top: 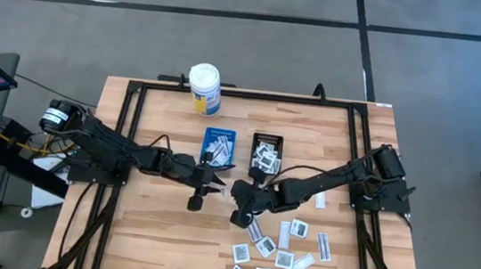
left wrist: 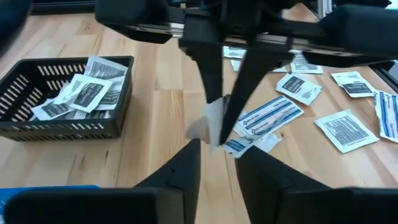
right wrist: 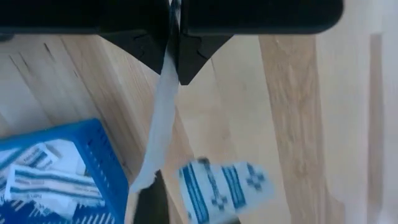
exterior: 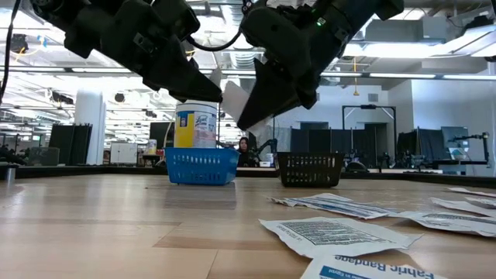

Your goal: Pick & Place First Aid Supplies

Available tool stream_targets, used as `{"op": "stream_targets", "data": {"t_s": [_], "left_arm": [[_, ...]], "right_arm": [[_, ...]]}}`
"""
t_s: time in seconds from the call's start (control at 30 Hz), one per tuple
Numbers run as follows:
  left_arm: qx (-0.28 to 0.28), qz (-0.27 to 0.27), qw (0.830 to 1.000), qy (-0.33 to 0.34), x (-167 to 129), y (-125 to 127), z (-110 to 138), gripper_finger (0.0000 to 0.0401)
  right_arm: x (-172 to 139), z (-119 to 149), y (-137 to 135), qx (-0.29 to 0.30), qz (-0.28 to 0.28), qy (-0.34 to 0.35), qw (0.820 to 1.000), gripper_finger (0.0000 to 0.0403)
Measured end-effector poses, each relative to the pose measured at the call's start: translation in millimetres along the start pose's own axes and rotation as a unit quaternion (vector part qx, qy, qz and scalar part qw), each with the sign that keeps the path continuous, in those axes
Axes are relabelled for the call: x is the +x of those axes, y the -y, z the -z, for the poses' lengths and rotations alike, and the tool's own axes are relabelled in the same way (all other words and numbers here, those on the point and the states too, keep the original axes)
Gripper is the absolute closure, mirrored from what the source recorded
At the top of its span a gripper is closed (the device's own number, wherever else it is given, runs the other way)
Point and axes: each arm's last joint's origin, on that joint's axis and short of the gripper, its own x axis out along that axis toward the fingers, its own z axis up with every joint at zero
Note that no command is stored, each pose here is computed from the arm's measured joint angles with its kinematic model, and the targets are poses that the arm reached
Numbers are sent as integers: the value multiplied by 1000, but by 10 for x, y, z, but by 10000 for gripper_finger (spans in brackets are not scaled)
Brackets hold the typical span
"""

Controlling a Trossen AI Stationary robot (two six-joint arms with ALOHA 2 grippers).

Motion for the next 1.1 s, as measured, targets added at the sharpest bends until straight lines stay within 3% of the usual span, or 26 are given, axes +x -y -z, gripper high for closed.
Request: {"op": "stream_targets", "data": {"t_s": [0.23,0.6,0.73,0.87,1.1], "left_arm": [[-4,-13,1000,0,0,-8,0,282],[-1,4,1000,12,0,3,-22,285],[-1,4,1000,14,0,2,-27,318],[-1,5,1000,14,0,3,-27,384],[-1,6,1000,14,0,4,-27,394]], "right_arm": [[-5,-55,-34,-22,-15,28,999,401],[-4,-79,-36,-39,-16,39,998,401],[-4,-85,-38,-41,-17,42,998,401],[-4,-84,-37,-41,-17,42,998,401],[-3,-80,-32,-42,-14,40,998,401]]}}
